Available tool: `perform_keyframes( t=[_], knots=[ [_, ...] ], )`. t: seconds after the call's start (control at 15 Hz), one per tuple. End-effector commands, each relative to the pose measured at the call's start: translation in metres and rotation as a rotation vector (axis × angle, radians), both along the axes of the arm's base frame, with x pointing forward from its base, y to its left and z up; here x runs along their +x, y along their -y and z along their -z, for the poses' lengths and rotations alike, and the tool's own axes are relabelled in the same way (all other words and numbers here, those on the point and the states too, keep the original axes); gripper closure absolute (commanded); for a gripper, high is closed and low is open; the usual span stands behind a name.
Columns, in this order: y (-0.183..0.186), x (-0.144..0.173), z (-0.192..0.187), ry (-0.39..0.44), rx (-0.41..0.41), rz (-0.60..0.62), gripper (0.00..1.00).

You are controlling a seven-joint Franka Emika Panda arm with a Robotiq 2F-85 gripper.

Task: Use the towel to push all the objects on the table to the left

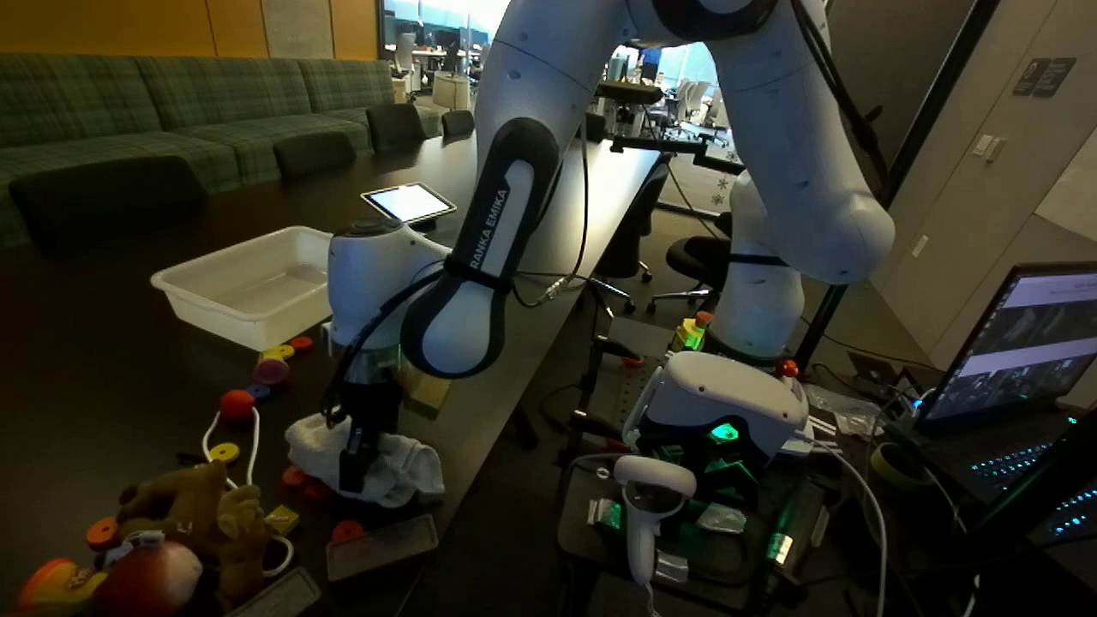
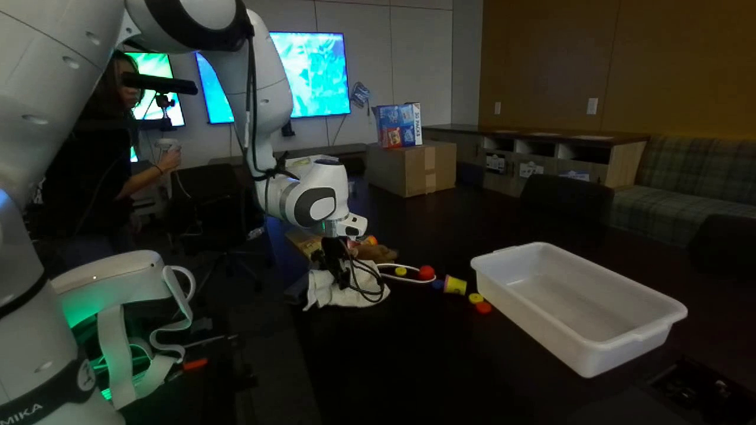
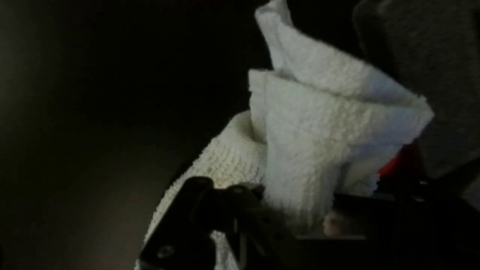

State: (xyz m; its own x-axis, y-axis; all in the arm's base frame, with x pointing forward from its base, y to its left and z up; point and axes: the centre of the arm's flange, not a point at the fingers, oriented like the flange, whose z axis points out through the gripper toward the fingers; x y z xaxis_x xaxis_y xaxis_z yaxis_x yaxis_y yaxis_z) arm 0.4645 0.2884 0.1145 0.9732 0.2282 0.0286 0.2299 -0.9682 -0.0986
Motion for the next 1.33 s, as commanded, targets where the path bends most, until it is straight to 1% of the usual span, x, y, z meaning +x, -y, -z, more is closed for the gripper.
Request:
perform_keyframes(
  t=[0.0,0.13,0.27,0.47,0.73,0.93,1.13,1.27],
  knots=[
    [-0.011,-0.001,-0.032,-0.005,0.075,-0.039,0.97],
    [-0.002,0.009,-0.043,0.009,0.092,-0.019,0.97],
    [0.021,0.027,-0.049,0.035,0.088,0.024,0.97],
    [0.075,0.062,-0.05,0.086,0.044,0.12,0.97],
    [0.165,0.108,-0.052,0.163,-0.072,0.237,0.97],
    [0.219,0.133,-0.048,0.208,-0.173,0.272,0.97],
    [0.25,0.158,-0.032,0.259,-0.271,0.288,0.98],
    [0.258,0.177,-0.017,0.301,-0.329,0.302,0.98]
  ],
)
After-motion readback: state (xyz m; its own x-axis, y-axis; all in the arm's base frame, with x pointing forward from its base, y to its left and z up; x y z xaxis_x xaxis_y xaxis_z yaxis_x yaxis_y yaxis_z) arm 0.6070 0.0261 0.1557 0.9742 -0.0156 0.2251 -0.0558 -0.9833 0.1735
